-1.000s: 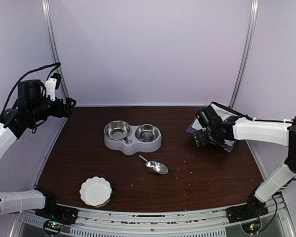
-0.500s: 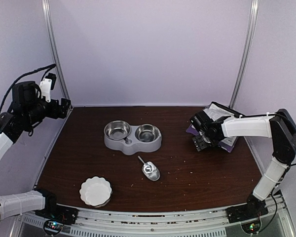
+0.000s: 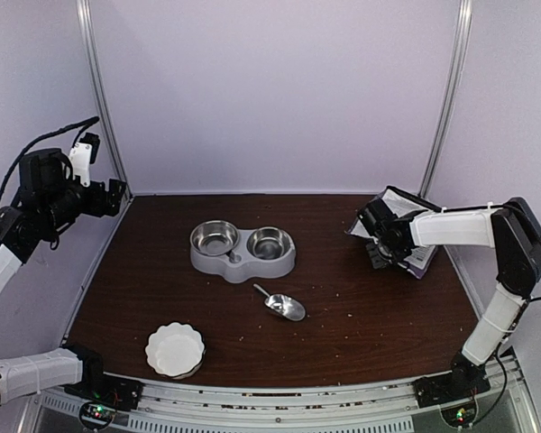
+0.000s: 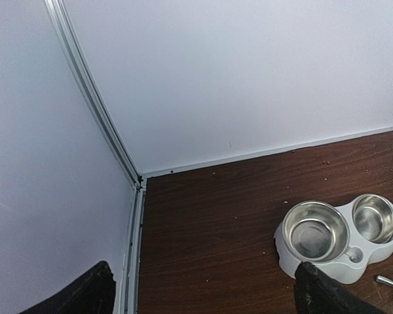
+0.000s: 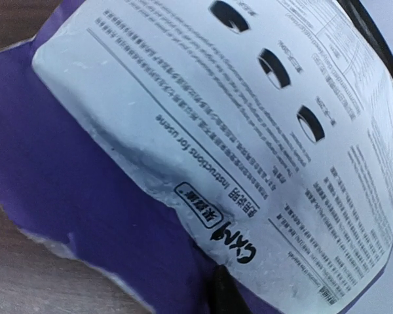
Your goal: Serve the pet food
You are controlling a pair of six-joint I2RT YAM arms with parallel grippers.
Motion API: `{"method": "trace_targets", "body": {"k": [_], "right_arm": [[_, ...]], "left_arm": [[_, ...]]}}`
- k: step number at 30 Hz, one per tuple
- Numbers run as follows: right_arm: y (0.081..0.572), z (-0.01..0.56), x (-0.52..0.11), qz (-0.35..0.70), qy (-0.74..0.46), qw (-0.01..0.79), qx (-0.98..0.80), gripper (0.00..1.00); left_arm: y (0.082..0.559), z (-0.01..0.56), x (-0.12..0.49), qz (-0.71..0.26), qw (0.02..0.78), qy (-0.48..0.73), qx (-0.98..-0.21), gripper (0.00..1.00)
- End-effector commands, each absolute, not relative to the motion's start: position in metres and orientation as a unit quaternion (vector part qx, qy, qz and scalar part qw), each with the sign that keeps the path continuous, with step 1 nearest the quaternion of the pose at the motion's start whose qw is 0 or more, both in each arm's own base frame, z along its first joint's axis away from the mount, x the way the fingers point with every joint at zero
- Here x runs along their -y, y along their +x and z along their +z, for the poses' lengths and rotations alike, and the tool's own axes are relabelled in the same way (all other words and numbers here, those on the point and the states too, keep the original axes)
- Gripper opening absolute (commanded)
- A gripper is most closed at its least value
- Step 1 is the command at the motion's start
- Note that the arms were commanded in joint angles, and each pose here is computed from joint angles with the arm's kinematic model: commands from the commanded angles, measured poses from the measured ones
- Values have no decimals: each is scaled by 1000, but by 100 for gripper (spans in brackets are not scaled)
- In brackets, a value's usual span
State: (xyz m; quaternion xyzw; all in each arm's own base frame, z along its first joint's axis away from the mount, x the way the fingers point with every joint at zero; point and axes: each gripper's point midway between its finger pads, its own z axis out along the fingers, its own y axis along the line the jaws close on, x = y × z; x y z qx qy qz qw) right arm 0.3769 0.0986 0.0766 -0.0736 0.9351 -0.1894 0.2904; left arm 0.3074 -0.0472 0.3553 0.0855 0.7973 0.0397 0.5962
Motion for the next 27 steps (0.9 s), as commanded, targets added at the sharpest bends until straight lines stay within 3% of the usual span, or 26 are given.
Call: {"method": "trace_targets", "body": {"k": [1, 14, 27], "right_arm": [[375, 85, -103, -149, -67, 306, -938, 0], [343, 165, -153, 40, -107, 306, -945, 0], [295, 320, -178, 213, -106, 378, -895, 0]], "left_arm": [[305, 368, 43, 51, 614, 80, -783, 98], [303, 371, 42, 53, 621, 79, -778, 98], [303, 371, 45, 43, 622, 84, -777, 98]]}}
